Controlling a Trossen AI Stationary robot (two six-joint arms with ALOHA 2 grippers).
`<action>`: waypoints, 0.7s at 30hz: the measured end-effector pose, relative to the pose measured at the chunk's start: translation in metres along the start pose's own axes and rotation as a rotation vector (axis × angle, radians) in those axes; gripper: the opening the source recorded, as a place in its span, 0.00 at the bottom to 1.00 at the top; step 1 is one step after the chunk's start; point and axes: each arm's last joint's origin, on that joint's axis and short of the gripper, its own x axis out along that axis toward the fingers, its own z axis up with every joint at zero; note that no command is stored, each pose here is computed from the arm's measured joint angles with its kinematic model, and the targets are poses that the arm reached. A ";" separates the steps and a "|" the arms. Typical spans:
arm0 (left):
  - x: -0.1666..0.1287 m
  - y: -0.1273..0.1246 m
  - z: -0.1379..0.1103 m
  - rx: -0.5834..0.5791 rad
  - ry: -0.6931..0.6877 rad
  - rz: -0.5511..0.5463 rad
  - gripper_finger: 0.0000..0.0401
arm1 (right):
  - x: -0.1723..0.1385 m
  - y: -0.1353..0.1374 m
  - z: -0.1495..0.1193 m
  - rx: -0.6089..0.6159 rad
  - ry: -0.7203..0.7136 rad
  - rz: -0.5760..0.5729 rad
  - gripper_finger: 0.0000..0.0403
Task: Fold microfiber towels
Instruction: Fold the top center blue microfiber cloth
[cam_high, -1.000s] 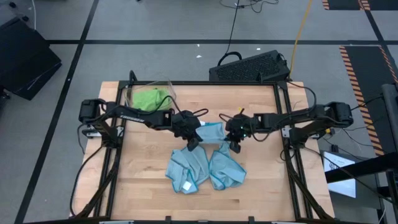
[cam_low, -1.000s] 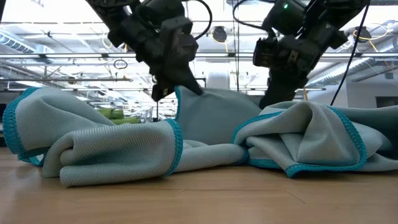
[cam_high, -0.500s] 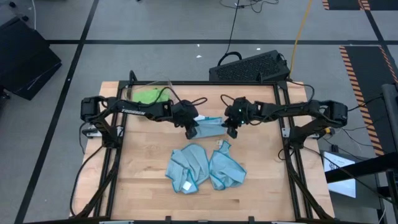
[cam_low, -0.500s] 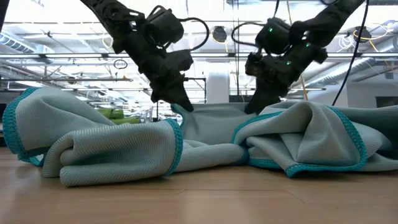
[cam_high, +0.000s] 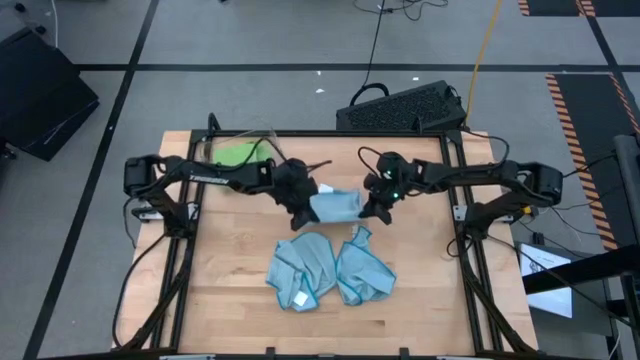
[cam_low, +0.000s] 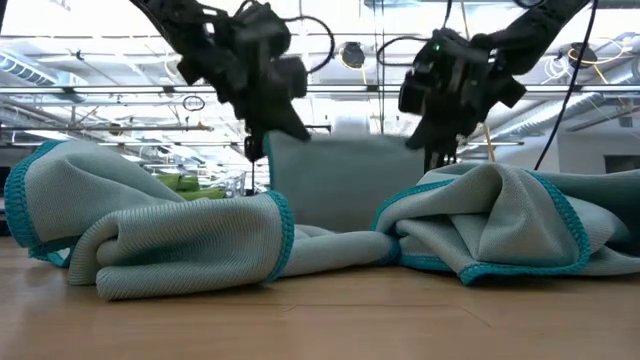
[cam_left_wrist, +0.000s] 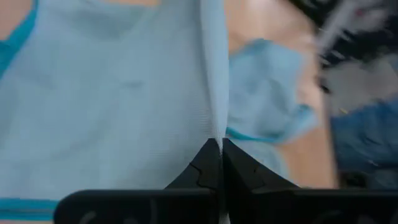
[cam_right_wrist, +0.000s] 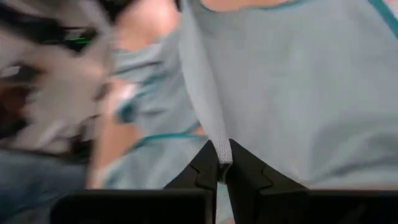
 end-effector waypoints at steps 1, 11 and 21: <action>0.000 -0.006 -0.001 0.008 0.007 -0.024 0.02 | -0.001 0.004 0.000 -0.003 0.006 0.042 0.03; 0.011 0.009 -0.004 0.092 -0.013 0.211 0.03 | 0.000 -0.011 0.000 -0.025 -0.018 -0.128 0.03; 0.021 0.034 -0.006 0.133 0.015 0.297 0.04 | 0.009 -0.023 -0.004 0.033 0.012 -0.166 0.03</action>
